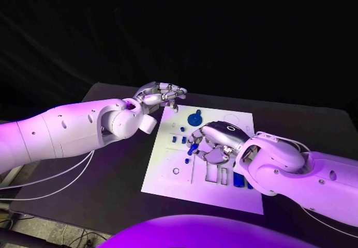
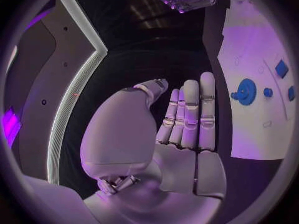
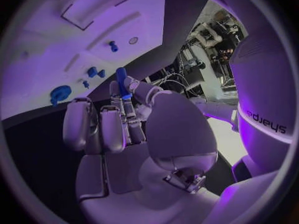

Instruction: Assemble the parts on the task board

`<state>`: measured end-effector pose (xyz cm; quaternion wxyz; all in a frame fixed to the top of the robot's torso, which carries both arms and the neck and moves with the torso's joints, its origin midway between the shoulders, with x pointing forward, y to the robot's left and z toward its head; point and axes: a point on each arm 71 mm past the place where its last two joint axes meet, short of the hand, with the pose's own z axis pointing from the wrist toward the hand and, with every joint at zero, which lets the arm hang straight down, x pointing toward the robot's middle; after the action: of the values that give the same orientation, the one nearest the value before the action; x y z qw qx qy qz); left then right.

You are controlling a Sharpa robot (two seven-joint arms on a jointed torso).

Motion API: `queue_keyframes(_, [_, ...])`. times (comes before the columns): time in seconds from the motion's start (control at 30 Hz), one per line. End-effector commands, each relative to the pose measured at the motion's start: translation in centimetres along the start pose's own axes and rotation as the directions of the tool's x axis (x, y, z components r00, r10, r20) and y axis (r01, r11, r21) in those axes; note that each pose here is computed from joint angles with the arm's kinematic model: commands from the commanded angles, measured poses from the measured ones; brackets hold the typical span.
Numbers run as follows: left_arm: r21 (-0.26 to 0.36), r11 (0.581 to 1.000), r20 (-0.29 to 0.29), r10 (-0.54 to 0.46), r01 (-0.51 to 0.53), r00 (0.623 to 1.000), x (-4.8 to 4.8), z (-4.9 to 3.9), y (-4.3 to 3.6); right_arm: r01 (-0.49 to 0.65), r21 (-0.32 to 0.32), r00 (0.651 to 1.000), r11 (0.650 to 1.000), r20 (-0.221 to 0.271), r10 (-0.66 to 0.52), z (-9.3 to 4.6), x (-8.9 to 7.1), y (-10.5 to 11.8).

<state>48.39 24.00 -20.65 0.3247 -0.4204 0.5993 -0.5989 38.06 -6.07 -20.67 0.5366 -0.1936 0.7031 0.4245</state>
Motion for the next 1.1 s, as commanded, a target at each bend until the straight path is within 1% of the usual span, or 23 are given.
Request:
queue_keyframes(0.03, [0.007, 1.0, -0.021, -0.011, 0.011, 1.0, 0.32, 0.14, -0.08, 0.014, -0.056, 1.0, 0.998, -0.018, -0.015, 0.5, 0.9, 1.1])
queue_keyframes(0.1, [0.007, 1.0, -0.022, -0.012, 0.012, 1.0, 0.39, 0.2, -0.07, 0.01, -0.076, 1.0, 0.997, -0.029, -0.012, 1.0, 1.8, 1.7])
queue_keyframes(0.2, [0.007, 1.0, -0.025, -0.012, 0.013, 1.0, 0.5, 0.26, -0.05, 0.006, -0.089, 0.999, 0.996, -0.042, -0.01, 1.5, 2.8, 2.1])
queue_keyframes(0.37, [0.007, 1.0, -0.029, -0.014, 0.014, 0.999, 0.61, 0.31, -0.04, 0.007, -0.092, 0.998, 0.996, -0.066, -0.013, 2.1, 4.3, 2.2])
queue_keyframes(0.5, [0.006, 1.0, -0.03, -0.014, 0.014, 0.999, 0.62, 0.31, -0.03, 0.009, -0.09, 0.997, 0.996, -0.08, -0.016, 2.2, 5.1, 2.1])
queue_keyframes(0.77, [0.005, 1.0, -0.032, -0.015, 0.015, 0.999, 0.68, 0.35, -0.02, 0.019, -0.086, 0.995, 0.996, -0.096, -0.028, 2.4, 5.9, 2.0])
queue_keyframes(1.1, [0.004, 1.0, -0.032, -0.015, 0.015, 0.999, 0.68, 0.35, -0.01, 0.061, -0.055, 0.991, 0.997, -0.118, -0.067, 2.5, 6.4, 1.4])
